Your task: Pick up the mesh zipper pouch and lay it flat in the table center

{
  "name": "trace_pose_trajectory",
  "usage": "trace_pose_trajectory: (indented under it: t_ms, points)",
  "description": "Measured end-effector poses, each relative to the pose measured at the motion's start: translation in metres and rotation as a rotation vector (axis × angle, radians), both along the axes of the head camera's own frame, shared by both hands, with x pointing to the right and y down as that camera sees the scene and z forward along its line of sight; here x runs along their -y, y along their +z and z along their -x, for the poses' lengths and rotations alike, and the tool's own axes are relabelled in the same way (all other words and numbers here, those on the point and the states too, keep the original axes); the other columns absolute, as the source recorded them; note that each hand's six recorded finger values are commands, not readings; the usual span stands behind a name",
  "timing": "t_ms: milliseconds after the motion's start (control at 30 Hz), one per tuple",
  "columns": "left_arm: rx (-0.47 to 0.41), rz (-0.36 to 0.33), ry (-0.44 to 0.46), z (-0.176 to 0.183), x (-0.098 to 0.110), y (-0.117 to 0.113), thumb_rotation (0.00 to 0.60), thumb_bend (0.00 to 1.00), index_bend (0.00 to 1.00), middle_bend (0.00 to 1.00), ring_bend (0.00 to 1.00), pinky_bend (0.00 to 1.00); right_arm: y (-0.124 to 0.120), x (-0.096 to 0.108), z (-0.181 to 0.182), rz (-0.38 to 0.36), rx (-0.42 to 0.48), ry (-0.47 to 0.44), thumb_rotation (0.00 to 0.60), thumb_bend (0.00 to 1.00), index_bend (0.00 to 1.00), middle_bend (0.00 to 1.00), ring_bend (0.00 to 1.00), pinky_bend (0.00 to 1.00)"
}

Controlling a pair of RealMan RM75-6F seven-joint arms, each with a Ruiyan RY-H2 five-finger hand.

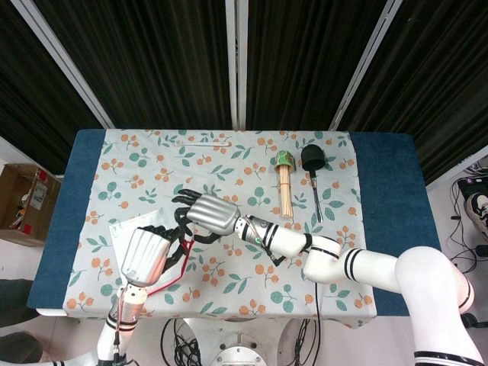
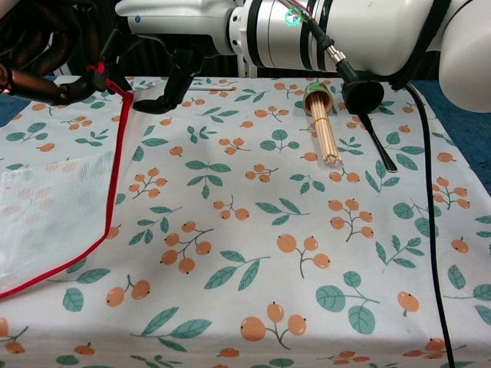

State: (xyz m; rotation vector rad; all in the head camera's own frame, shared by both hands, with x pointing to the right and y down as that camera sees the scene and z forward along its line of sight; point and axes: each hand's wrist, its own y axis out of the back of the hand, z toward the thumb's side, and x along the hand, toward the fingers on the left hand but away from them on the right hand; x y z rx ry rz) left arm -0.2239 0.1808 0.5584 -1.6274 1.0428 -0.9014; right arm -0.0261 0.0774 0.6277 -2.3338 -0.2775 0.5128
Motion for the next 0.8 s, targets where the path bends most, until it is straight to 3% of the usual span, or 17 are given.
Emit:
trace_pose_trajectory:
  t_ms: [133,300,800]
  points:
    - [-0.004,0.006,-0.022,0.005,0.001,0.002,0.600,0.33,0.78,0.84,0.83,0.92,0.001,0.005,0.004,0.037,0.043,0.043,0.600,0.45,0.86,0.41,0.18,0.09]
    - [-0.010,0.022,-0.052,0.013,0.000,0.008,0.600,0.33,0.78,0.84,0.83,0.92,-0.005,0.015,0.005,0.086,0.094,0.101,0.600,0.48,0.93,0.45,0.19,0.09]
    - [0.011,0.113,-0.063,0.021,-0.004,0.039,0.600,0.34,0.78,0.84,0.82,0.92,-0.029,0.038,-0.019,0.088,0.153,0.195,0.600,0.52,0.96,0.46,0.20,0.09]
